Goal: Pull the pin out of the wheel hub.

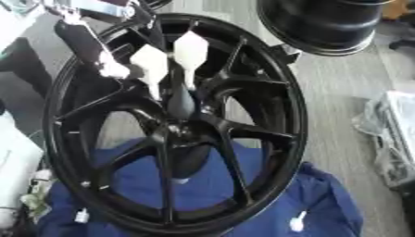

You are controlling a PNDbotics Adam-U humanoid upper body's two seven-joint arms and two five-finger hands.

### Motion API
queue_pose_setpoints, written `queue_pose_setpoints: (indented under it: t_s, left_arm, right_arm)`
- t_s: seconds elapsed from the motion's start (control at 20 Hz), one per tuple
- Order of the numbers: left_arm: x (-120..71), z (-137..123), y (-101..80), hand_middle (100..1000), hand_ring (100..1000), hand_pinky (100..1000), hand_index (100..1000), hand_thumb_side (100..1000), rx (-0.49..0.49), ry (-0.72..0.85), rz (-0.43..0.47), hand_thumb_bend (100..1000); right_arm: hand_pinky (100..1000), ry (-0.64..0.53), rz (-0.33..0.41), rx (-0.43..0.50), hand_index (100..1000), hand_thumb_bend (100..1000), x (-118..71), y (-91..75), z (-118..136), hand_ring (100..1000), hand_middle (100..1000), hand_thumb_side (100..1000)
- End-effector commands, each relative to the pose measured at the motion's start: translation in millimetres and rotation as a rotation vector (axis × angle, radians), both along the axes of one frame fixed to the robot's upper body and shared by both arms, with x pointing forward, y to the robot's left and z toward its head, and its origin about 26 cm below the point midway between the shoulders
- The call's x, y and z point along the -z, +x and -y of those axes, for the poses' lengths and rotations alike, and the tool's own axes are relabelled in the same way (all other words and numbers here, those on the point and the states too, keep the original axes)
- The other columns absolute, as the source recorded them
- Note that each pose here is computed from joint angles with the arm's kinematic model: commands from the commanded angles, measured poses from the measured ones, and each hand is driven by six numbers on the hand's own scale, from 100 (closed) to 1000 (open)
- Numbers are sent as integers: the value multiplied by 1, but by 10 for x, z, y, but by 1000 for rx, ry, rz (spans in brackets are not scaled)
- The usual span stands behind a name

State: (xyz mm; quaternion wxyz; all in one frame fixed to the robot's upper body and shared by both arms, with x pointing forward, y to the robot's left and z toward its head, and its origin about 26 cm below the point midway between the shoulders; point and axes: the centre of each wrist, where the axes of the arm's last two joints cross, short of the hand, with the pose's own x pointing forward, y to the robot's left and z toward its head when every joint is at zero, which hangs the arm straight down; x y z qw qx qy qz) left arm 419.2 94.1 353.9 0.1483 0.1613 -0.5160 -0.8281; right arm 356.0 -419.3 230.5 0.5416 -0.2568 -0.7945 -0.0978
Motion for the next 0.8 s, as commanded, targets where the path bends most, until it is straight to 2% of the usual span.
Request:
queue_pose_setpoints:
  t_s: [0.05, 0.8]
  left_arm:
    - [-158, 26, -42, 773, 870, 922, 876, 436, 34, 27, 37, 272]
    - [-47, 40, 72, 762, 863, 921, 865, 490, 18, 75, 40, 274]
  right_arm:
    - [816, -12, 25, 9, 813, 100, -127, -24, 62, 616, 568, 599]
    - [814, 3, 19, 18, 808, 100, -108, -19, 79, 611, 563, 603]
